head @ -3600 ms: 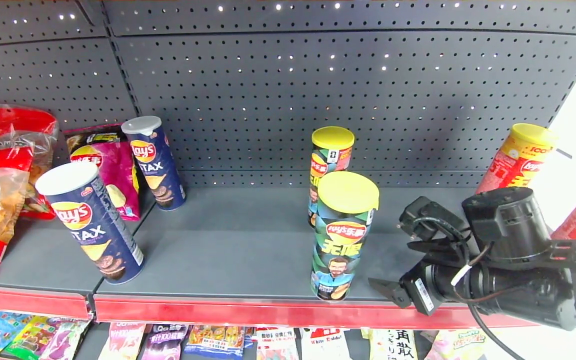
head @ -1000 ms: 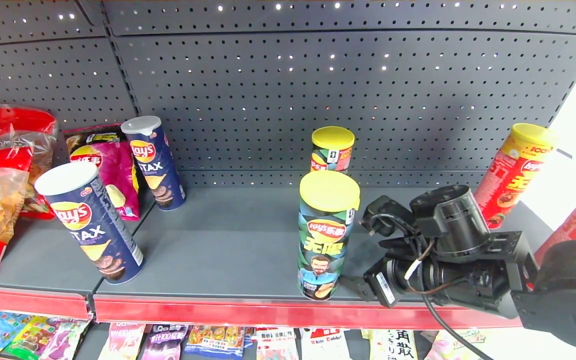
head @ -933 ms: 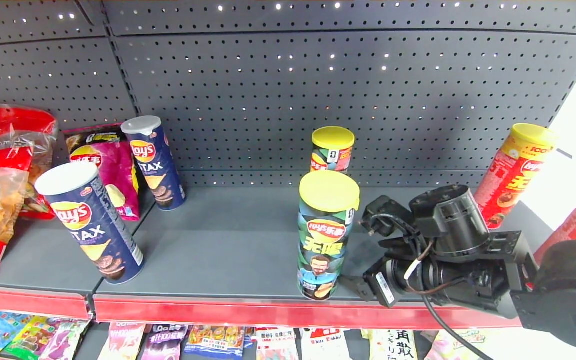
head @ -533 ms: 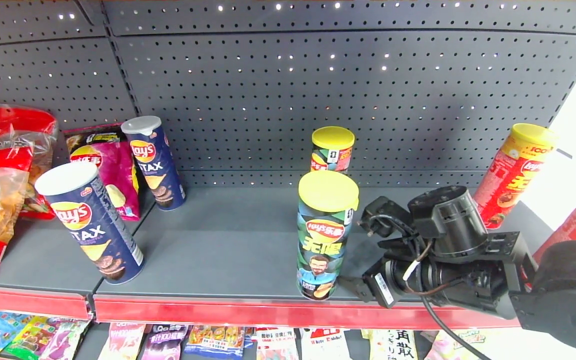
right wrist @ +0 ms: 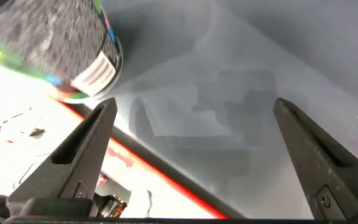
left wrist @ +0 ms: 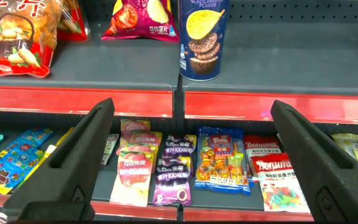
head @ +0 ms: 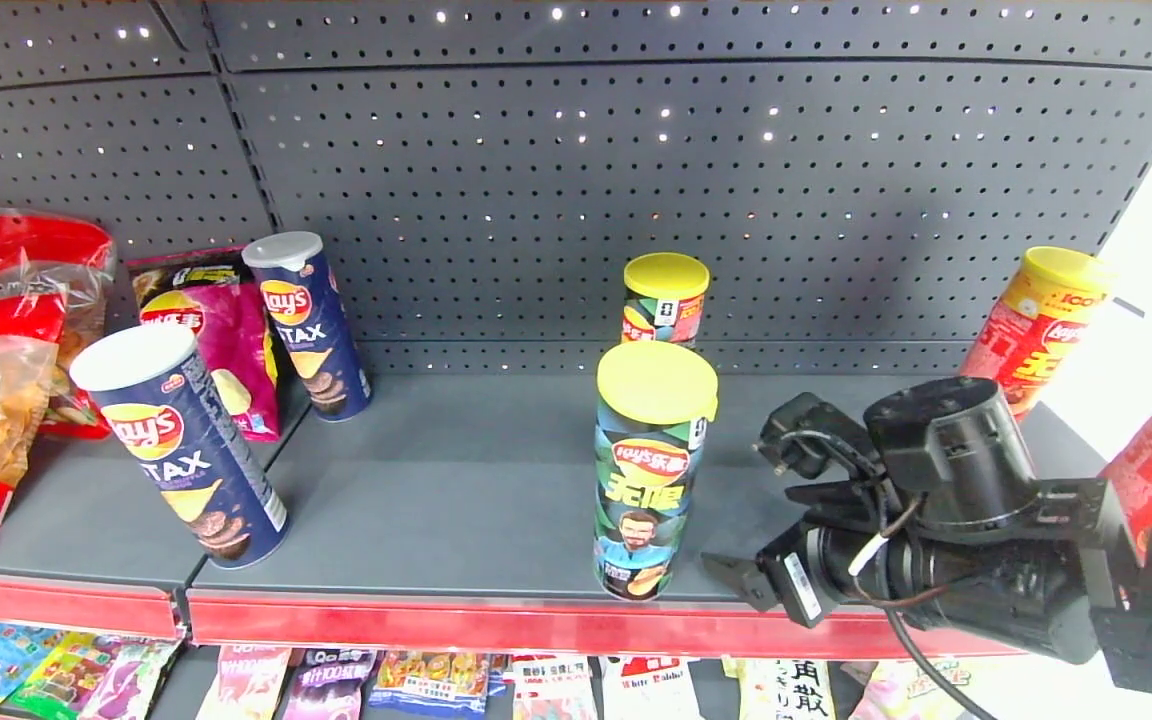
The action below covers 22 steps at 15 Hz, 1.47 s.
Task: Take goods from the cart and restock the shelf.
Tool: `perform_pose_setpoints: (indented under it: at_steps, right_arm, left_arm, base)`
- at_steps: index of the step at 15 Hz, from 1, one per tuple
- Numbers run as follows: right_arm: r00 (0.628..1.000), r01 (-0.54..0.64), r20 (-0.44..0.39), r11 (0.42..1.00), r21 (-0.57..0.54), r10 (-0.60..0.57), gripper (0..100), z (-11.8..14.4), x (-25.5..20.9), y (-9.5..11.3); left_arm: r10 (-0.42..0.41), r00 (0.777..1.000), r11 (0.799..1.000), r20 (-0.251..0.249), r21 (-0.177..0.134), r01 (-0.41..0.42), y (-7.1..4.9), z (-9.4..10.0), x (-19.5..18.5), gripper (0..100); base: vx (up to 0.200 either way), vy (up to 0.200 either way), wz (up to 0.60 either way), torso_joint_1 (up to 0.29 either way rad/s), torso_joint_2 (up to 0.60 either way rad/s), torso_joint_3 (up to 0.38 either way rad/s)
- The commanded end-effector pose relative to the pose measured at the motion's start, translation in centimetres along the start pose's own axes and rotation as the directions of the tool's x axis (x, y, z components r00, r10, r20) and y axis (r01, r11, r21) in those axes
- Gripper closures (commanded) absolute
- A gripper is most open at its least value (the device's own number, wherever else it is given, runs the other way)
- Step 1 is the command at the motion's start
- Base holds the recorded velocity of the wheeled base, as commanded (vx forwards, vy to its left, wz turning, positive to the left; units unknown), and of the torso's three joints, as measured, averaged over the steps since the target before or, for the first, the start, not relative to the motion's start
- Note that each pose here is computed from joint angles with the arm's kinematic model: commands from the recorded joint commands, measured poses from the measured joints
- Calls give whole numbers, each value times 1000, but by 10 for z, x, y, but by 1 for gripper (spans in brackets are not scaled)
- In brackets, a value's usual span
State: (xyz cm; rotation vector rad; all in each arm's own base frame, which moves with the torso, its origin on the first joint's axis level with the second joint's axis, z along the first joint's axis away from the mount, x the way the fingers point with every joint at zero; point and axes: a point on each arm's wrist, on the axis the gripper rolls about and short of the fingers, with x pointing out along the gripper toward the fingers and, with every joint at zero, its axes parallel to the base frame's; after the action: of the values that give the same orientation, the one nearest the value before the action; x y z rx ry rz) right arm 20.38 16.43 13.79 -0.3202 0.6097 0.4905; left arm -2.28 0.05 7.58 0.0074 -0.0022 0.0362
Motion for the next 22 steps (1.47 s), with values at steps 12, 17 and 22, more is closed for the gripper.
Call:
perform_pose_setpoints:
  at_steps: [12,17,22]
  right_arm:
    - [832,171,532,985,28,-159,0,-65,-188,-41]
    - [738,573,234,771,276,-632,0,-129,-207,-51]
    - [755,422,438,873,245,-488,0,-218,-192,-7]
  left_arm:
    - [-4,1000,1000,1,3,4,0,0,0,0]
    - [-5,1000,1000,1,3,5,0,0,0,0]
    - [-7,1000,1000,1,3,7,0,0,0,0]
  base:
    - [0,0,0,0,0,0]
    - [0,0,0,0,0,0]
    - [0,0,0,0,0,0]
